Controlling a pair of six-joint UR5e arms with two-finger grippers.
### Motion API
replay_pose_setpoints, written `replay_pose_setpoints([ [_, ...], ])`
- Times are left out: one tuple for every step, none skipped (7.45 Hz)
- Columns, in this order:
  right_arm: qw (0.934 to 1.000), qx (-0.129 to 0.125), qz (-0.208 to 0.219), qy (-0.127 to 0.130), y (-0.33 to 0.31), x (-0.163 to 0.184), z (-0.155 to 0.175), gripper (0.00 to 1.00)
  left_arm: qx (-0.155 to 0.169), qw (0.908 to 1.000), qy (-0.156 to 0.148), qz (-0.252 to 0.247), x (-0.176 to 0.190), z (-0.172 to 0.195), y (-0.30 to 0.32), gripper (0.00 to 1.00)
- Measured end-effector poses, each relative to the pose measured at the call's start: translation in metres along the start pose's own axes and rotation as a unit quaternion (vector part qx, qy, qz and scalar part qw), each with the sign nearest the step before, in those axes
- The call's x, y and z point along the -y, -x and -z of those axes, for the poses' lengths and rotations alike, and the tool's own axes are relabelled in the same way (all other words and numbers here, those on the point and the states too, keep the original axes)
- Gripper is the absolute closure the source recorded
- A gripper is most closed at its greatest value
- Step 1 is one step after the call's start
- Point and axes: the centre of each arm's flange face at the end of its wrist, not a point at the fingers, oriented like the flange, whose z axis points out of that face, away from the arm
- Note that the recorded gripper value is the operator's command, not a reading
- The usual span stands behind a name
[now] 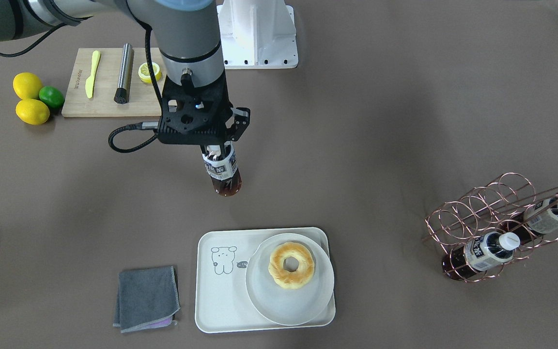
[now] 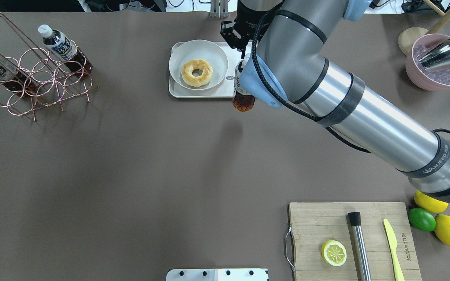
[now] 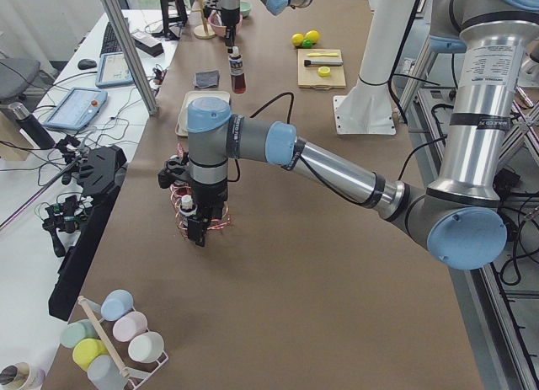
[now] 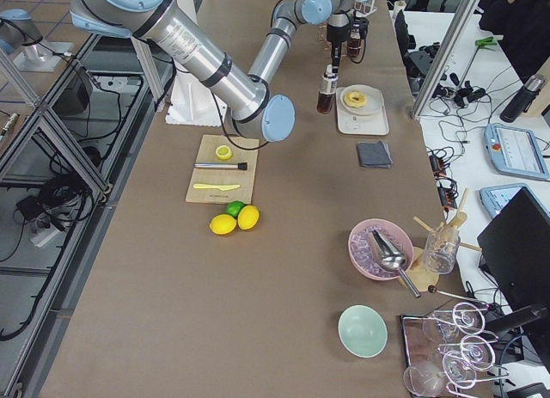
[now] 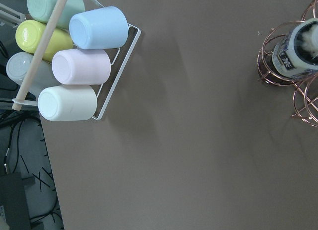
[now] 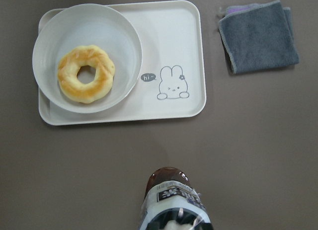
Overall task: Place tea on tray
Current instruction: 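Lift the bottle with the right gripper and carry it to the tray, then lower the bottle onto the tray beside the donut bowl and release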
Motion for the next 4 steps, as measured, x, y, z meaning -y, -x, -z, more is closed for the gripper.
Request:
replay_pose_setpoints([
  [1.0, 0.006, -0.006, -0.002, -0.004, 0.03, -0.01, 1.0, 0.001, 1.0, -0.004, -0.001, 0.001, 0.0, 0.0, 0.02],
  [0.9999, 0.01, -0.012, -0.005, -0.01, 0.054, -0.022, 1.0, 0.002, 1.0, -0.007, -0.002, 0.002, -0.001, 0.001, 0.02],
  [0.9998, 0.009, -0.017, -0.007, -0.016, 0.074, -0.034, 1.0, 0.003, 1.0, -0.008, -0.002, 0.002, -0.002, 0.002, 0.02],
  [0.9998, 0.008, -0.018, -0.008, -0.02, 0.089, -0.045, 1.0, 0.004, 0.9999, -0.009, -0.003, 0.003, -0.004, 0.004, 0.02],
])
